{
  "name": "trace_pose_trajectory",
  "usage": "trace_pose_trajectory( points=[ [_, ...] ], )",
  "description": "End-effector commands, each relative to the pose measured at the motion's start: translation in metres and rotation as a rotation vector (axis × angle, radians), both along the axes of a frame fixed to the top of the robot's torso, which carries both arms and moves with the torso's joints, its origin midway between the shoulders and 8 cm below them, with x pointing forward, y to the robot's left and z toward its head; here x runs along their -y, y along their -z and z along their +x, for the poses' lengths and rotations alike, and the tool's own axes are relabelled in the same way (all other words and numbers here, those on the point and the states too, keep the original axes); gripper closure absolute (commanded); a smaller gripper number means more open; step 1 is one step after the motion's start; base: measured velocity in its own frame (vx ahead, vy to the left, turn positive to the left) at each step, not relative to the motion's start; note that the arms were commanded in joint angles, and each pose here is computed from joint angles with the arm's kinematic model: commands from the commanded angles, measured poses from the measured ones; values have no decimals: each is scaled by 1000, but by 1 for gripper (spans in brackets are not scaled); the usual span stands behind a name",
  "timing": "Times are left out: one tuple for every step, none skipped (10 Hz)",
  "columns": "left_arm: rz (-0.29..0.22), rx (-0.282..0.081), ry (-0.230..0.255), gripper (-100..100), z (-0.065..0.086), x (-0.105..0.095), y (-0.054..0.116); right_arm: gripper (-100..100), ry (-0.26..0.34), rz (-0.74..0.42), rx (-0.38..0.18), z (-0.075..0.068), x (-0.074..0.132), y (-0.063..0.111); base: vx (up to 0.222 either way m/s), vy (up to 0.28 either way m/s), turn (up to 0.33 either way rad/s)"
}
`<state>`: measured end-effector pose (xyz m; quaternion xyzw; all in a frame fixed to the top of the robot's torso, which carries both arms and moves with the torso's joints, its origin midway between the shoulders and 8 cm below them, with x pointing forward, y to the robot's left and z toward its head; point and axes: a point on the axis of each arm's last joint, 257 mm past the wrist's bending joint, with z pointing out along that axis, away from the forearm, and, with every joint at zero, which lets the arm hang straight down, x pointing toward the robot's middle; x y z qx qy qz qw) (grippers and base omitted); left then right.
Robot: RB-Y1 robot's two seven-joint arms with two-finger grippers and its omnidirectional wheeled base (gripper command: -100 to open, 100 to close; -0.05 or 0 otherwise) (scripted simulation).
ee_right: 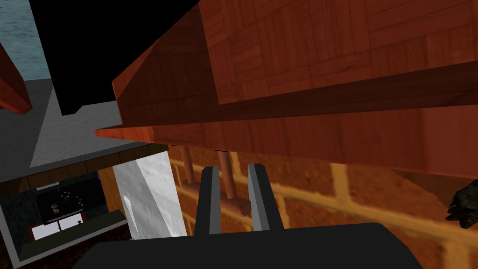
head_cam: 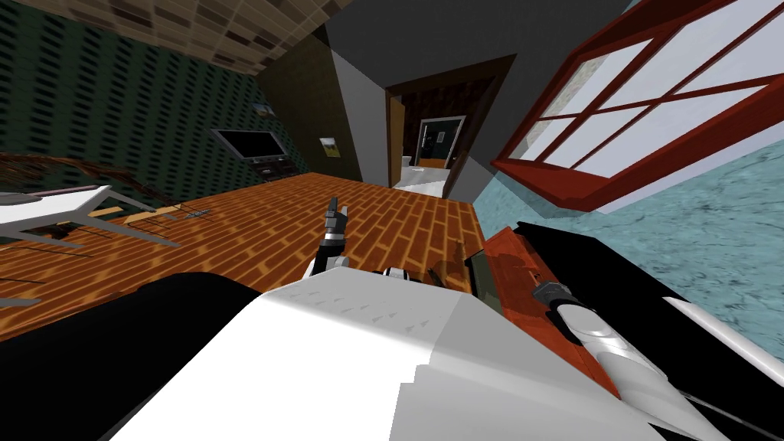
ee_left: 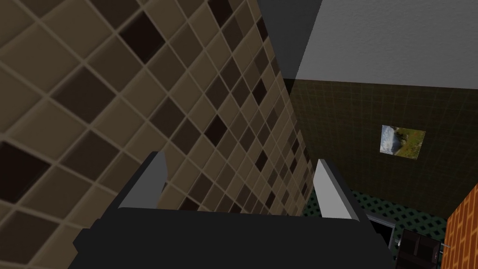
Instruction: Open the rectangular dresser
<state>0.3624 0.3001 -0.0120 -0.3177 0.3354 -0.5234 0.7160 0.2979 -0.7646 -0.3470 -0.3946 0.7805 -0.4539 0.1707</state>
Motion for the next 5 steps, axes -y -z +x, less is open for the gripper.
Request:
trace_pose_trajectory(
  points=[
    [0, 0, 0, 0, 0, 0, 0, 100, 6, -1, 5, -1, -1, 2, 55, 98, 15],
    [0, 0, 0, 0, 0, 0, 0, 100, 8, -3, 7, -1, -1, 2, 62, 171, 7],
    [0, 0, 0, 0, 0, 0, 0, 100, 10, -5, 9, -1, -1, 3, 66, 179, 8],
    [0, 0, 0, 0, 0, 0, 0, 100, 9, -2, 5, -2, -1, 4, 32, 89, 6],
    [0, 0, 0, 0, 0, 0, 0, 100, 11, 1, 2, -3, -2, 7, 45, 113, 10]
  ],
)
